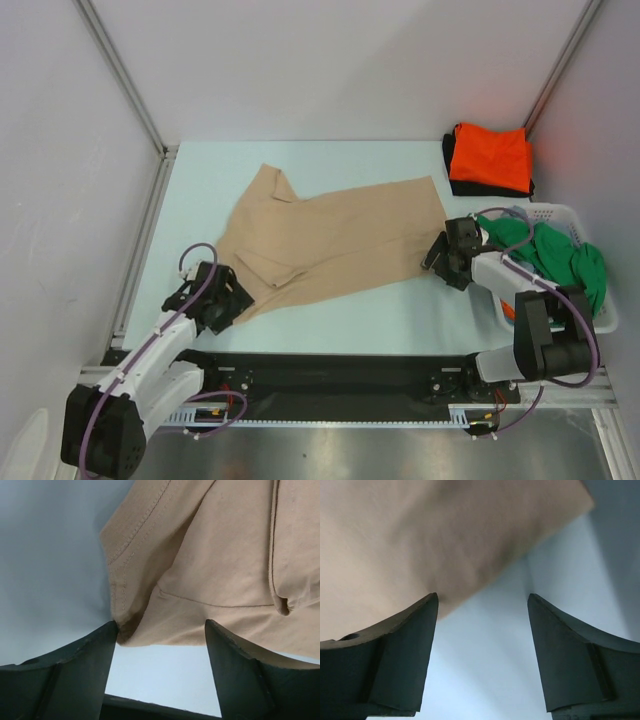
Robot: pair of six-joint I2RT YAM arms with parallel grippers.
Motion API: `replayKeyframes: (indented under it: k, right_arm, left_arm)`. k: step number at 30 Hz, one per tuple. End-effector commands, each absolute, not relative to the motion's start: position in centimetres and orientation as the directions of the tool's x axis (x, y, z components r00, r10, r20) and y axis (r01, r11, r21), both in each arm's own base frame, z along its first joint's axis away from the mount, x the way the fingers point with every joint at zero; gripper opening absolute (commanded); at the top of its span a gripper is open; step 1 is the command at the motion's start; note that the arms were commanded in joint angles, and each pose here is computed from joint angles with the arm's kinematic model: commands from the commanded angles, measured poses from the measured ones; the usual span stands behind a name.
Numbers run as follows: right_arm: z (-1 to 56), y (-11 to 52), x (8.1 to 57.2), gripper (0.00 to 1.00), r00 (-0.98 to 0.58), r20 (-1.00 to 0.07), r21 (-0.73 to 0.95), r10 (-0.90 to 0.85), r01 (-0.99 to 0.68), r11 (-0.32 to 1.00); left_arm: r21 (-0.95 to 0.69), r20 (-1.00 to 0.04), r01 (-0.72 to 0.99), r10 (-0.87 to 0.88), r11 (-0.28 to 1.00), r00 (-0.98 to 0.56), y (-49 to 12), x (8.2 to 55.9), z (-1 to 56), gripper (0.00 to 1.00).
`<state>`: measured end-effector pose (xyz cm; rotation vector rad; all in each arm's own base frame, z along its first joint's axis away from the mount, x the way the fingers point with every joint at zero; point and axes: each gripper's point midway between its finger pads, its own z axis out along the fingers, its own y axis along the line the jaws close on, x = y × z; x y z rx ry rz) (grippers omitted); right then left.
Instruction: Fold and stack the t-shirts
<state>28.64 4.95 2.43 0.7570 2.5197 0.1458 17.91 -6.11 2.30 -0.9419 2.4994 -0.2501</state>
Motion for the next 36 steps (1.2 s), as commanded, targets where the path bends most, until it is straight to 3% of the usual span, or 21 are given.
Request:
replayKeyframes:
  k: [1, 4, 5, 9, 11, 13, 14, 19, 20, 24, 30, 36]
  right_arm:
    - [2.3, 4.2, 30.9, 0.75, -0.69, -0.473, 0.241, 0.548, 0.497, 0.834]
    - [2.0, 3.6, 32.2, 0.65, -0.683, -0.471, 0.249, 0.559, 0.505, 0.827]
    - [2.1, 3.5, 32.6, 0.63, -0.683, -0.469, 0.255, 0.56, 0.503, 0.826]
    - [1.7, 3.4, 34.2, 0.49, -0.692, -0.466, 0.251, 0.551, 0.494, 0.832]
    - [1.6, 3.6, 34.8, 0.28, -0.701, -0.464, 0.253, 0.541, 0.481, 0.84]
    - [1.5, 3.8, 35.6, 0.04, -0.713, -0.458, 0.255, 0.531, 0.467, 0.847]
    - [1.3, 4.2, 35.6, 0.0, -0.724, -0.444, 0.263, 0.527, 0.457, 0.85]
    - [2.2, 6.0, 34.7, 0.0, -0.737, -0.432, 0.305, 0.52, 0.424, 0.853]
    - [2.7, 6.2, 34.6, 0.0, -0.733, -0.438, 0.313, 0.52, 0.418, 0.853]
    - [4.6, 7.0, 33.0, 0.0, -0.731, -0.448, 0.325, 0.515, 0.403, 0.855]
    - [3.2, 8.7, 27.9, 0.0, -0.763, -0.419, 0.295, 0.492, 0.398, 0.869]
    - [1.3, 6.6, 24.5, 0.0, -0.759, -0.404, 0.185, 0.511, 0.479, 0.858]
  left_arm:
    - [-0.29, -0.422, -0.602, -0.663, 0.744, -0.618, -4.8, 19.1, 1.7, 0.77]
    - [-0.276, -0.459, -0.599, -0.65, 0.752, -0.606, -4.3, 20.3, 1.6, 0.64]
    - [-0.275, -0.468, -0.603, -0.652, 0.749, -0.597, -4.0, 21.1, 1.4, 0.51]
    - [-0.295, -0.5, -0.588, -0.646, 0.753, -0.577, -3.5, 24.4, 2.8, 0.16]
    - [-0.277, -0.498, -0.61, -0.654, 0.743, -0.57, -2.5, 25.5, 2.8, 0.0]
    - [-0.261, -0.508, -0.624, -0.654, 0.737, -0.56, -1.1, 27.5, 3.9, 0.0]
    - [-0.271, -0.522, -0.627, -0.659, 0.73, -0.542, -0.5, 28.8, 5.4, 0.0]
    - [-0.358, -0.502, -0.66, -0.733, 0.66, -0.46, 4.3, 31.9, 9.3, 0.0]
    - [-0.374, -0.536, -0.643, -0.722, 0.668, -0.438, 5.1, 33.0, 11.4, 0.0]
    - [-0.288, -0.586, -0.656, -0.67, 0.698, -0.455, 7.1, 32.6, 13.9, 0.0]
    - [-0.358, -0.433, -0.676, -0.756, 0.644, -0.492, 6.0, 28.0, 9.4, 0.01]
    - [-0.39, -0.342, -0.702, -0.802, 0.596, -0.491, 3.8, 24.6, 6.9, 0.16]
